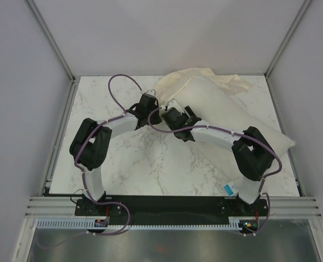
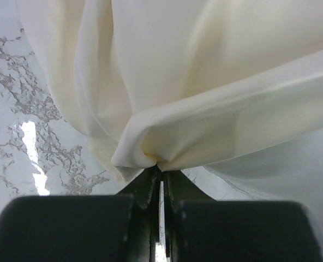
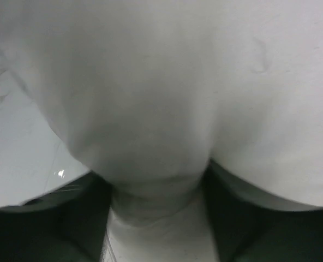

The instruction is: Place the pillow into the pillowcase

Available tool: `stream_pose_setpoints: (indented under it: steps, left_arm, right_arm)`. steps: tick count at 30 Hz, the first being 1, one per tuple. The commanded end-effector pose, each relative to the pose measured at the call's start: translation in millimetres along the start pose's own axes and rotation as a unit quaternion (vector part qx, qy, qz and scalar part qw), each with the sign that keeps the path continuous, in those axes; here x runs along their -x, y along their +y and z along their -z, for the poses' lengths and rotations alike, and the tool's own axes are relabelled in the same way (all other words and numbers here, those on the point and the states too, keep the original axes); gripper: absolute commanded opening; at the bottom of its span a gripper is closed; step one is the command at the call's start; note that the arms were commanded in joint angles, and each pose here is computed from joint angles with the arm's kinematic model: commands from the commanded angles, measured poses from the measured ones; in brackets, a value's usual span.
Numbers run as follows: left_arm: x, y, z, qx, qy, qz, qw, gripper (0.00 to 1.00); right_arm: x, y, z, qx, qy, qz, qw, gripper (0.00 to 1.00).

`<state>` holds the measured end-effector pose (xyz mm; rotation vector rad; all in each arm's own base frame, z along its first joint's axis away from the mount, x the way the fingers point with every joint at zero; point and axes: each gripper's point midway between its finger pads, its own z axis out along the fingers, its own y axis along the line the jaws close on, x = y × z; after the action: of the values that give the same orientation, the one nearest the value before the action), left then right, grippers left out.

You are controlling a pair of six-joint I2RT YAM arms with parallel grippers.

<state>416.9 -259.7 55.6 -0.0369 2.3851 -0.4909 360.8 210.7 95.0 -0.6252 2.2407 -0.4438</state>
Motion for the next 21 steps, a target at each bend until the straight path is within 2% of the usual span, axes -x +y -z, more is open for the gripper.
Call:
stream_pose_setpoints:
  steps: [1,2,3,4,7,10,15,21]
  left_arm:
    - [20.4,-10.9,9.4,-0.008,-0.023,0.008,1.0,0.02]
    - [20.3,-12.4,8.7,-0.011,-0.022,0.008,1.0,0.02]
    - [21.3,-14.3,8.4,-0.015,-0.022,0.007,1.0,0.02]
    - [21.5,-14.6,8.5,-0.015,-0.021,0.005,1.0,0.02]
    - [28.7,-15.5,11.5,-0.014,-0.031,-0.008,0.999,0.02]
    - [41.2,-13.9,21.0,-0.003,-0.047,-0.029,0.998,0.02]
    - [72.5,-13.2,51.6,0.021,-0.088,-0.05,0.995,0.02]
    - [101.0,-9.5,86.0,0.058,-0.114,-0.066,0.99,0.02]
  right_arm:
    - [-14.4,-16.0,-30.7,-0.098,0.025,-0.014,0.995,0.59]
    - [-4.7,-15.1,-30.0,-0.086,0.014,-0.037,0.995,0.04]
    - [6.1,-10.8,-28.9,-0.065,-0.004,-0.063,0.996,0.0]
    - [25.1,-1.5,-17.3,-0.001,-0.031,-0.093,0.995,0.0]
    - [79.8,0.5,15.9,0.075,-0.099,-0.145,0.982,0.0]
    - [119.3,-14.1,40.9,0.093,-0.129,-0.166,0.973,0.0]
    - [150.2,-44.4,51.8,0.117,-0.136,-0.212,0.961,0.0]
    - [165.0,-78.5,56.5,0.146,-0.149,-0.276,0.938,0.0]
